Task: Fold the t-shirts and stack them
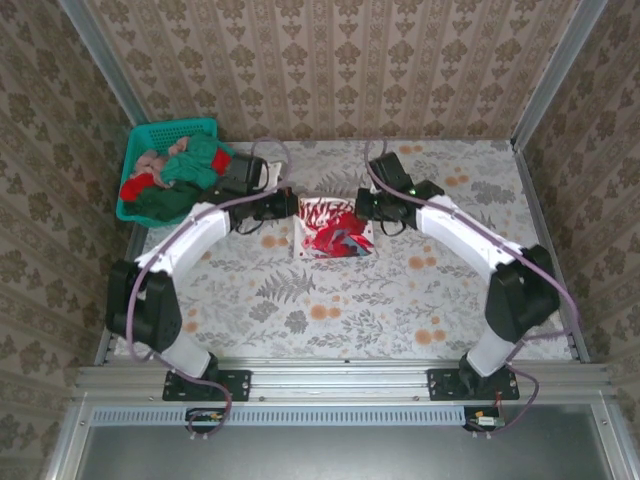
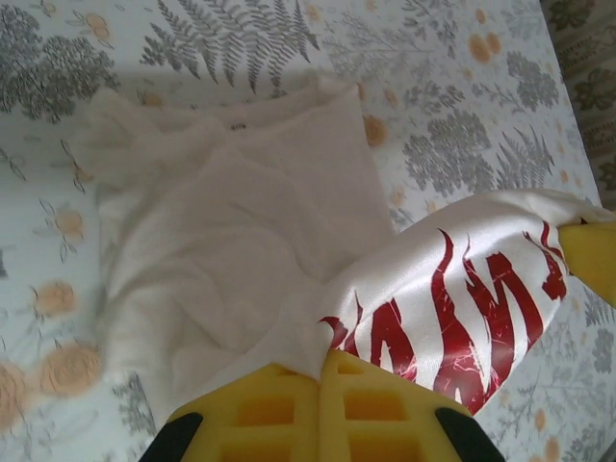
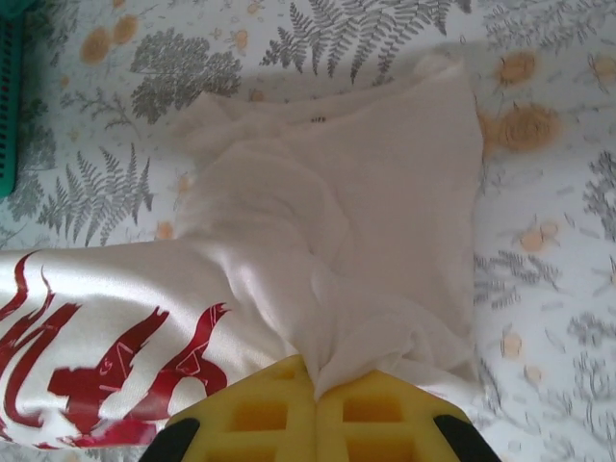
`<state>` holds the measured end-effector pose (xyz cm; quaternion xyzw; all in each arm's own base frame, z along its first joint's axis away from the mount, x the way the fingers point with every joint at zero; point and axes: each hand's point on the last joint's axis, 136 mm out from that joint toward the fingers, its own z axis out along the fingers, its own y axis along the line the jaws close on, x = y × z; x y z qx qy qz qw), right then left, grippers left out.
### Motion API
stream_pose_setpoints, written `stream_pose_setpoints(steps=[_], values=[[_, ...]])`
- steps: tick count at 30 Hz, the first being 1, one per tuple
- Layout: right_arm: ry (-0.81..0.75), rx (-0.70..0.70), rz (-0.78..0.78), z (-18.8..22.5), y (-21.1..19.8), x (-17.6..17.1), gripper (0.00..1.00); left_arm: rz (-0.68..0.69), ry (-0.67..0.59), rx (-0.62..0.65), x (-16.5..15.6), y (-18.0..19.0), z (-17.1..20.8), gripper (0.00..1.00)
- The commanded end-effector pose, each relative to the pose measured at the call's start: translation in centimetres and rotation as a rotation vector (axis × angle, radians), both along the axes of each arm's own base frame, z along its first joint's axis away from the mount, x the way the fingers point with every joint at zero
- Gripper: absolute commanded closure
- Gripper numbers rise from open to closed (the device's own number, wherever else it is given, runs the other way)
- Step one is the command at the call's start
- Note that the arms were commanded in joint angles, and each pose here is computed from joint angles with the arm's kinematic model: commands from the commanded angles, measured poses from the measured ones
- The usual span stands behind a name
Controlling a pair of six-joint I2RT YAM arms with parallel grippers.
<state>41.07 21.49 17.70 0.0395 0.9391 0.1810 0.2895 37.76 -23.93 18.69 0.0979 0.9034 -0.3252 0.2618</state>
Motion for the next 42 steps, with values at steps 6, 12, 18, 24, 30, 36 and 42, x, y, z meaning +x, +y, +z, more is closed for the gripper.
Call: stream_pose_setpoints(steps=[6,12,18,24,30,36,42], values=[[0.094,0.000,0.031,-3.4,-0.5,6.0,1.00,-0.018,0.107,-0.012,6.2,0.7,-4.2,1.00],[0.138,0.016,0.047,-6.5,0.0,9.1,0.97,-0.007,0.161,-0.022,9.1,1.0,-6.9,1.00],[0.138,0.000,0.040,-8.4,-0.3,11.8,0.81,0.037,0.217,-0.017,11.4,2.8,-9.5,0.68],[0.112,-0.049,0.014,-6.3,-1.8,13.0,0.44,0.059,0.171,0.017,11.6,4.3,-7.4,0.60],[-0.027,-0.099,-0.042,-1.1,-2.8,9.5,0.35,0.036,0.008,0.140,7.8,3.1,-2.3,0.47],[0.005,0.050,0.041,-3.9,2.2,6.9,0.64,-0.125,0.057,0.054,3.8,-3.2,-4.9,0.56],[0.097,0.063,0.015,-8.3,2.6,11.4,0.71,-0.139,0.124,0.017,6.3,-4.8,-9.7,0.60]])
